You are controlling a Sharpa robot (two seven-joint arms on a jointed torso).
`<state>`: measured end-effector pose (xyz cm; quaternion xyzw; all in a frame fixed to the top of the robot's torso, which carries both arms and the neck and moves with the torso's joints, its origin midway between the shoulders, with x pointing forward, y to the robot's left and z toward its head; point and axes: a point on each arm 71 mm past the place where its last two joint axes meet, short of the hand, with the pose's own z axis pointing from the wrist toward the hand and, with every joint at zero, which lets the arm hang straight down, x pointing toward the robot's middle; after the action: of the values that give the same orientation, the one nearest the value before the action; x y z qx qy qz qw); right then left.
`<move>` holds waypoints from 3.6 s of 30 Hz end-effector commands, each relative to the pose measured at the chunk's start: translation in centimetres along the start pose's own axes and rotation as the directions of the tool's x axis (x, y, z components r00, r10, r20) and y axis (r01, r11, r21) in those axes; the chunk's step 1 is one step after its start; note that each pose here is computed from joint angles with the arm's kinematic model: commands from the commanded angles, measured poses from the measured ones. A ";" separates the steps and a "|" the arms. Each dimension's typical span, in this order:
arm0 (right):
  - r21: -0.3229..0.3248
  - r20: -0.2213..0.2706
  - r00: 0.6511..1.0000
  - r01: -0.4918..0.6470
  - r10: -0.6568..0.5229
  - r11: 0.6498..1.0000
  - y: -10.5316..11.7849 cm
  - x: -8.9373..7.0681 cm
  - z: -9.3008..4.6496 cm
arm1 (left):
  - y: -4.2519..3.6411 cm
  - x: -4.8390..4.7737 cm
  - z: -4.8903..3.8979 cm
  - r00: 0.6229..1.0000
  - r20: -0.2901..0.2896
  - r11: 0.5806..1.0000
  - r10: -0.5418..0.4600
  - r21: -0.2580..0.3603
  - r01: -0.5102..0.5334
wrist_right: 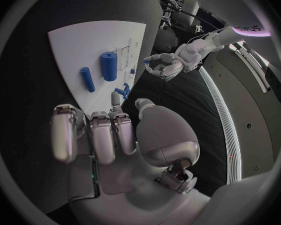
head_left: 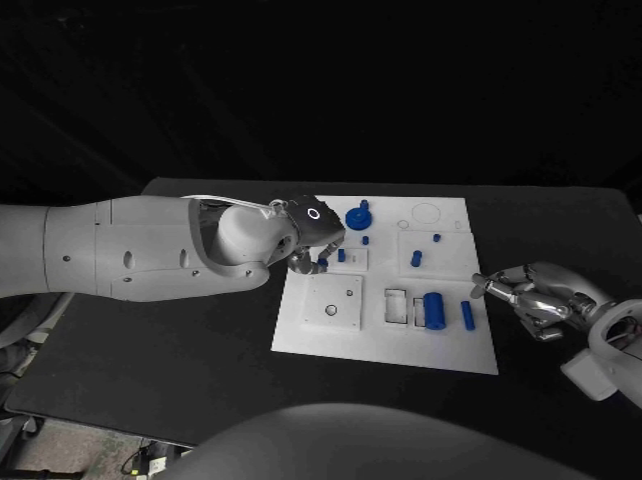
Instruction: Assemble the parts on the task board
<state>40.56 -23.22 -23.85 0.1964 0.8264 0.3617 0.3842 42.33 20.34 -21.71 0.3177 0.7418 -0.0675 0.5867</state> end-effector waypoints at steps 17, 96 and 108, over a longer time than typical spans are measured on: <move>0.003 -0.026 1.000 0.014 -0.013 1.000 -0.1 0.2 0.1 | 3.19 1.97 2.24 0.879 -0.075 0.796 -0.470 -0.467 0.385; 0.023 -0.022 1.000 0.011 -0.011 1.000 -0.6 0.1 -0.1 | 2.72 3.93 3.26 0.798 -0.054 0.708 -0.600 -0.502 0.498; 0.030 -0.029 1.000 0.012 -0.011 0.999 -0.6 0.1 -0.1 | 2.69 4.05 3.25 0.797 -0.051 0.705 -0.602 -0.502 0.500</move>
<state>40.55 -23.74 -24.23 0.2006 0.8330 0.3501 0.3786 46.12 22.55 -25.54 -0.0666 0.8528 -0.0339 0.5169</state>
